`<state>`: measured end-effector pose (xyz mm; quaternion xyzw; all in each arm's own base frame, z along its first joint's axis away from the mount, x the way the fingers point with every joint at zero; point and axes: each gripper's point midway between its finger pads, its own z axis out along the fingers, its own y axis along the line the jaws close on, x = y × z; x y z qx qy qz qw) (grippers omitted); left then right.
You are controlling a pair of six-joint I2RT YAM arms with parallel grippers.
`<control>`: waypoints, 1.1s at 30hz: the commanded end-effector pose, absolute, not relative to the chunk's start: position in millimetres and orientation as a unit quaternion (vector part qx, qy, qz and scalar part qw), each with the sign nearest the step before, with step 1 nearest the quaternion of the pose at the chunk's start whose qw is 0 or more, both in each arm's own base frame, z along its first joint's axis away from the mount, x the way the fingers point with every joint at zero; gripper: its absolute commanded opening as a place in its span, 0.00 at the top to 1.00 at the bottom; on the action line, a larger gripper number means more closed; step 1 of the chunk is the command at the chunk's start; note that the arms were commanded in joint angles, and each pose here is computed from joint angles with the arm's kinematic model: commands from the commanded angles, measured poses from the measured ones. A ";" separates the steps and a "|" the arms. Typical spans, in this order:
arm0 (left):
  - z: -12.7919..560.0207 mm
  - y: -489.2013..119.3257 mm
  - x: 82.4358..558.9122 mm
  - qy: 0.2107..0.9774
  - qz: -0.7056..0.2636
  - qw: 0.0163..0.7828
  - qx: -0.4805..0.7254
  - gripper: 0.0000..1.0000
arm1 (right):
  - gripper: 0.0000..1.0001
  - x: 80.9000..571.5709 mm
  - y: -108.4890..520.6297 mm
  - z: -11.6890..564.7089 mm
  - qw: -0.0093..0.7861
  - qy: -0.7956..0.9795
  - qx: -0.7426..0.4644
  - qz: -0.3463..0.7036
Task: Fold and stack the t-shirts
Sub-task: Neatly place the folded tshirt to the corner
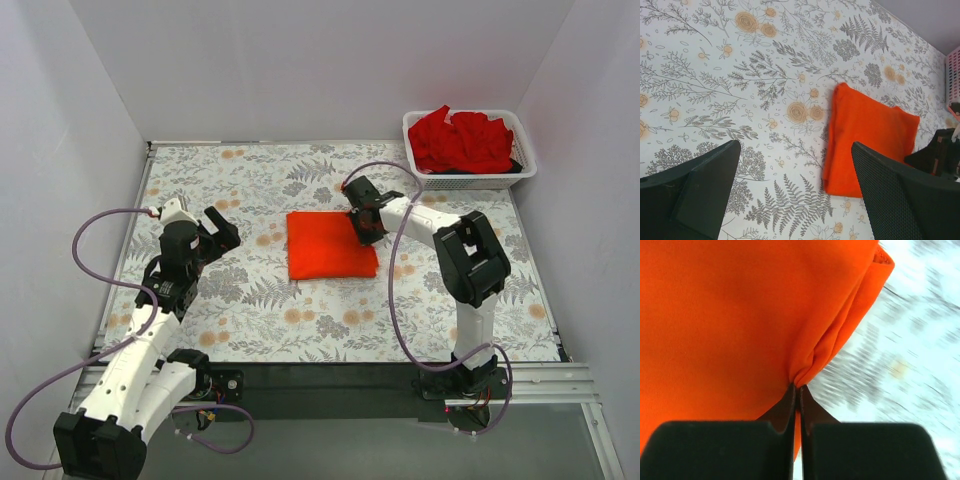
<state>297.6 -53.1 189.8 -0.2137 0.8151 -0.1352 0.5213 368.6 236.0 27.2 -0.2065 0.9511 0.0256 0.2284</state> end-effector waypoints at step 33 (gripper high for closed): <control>200.6 -62.4 281.2 0.809 -0.100 0.549 -0.182 0.08 | 0.99 435.9 -150.6 89.1 0.213 0.869 0.032 -0.445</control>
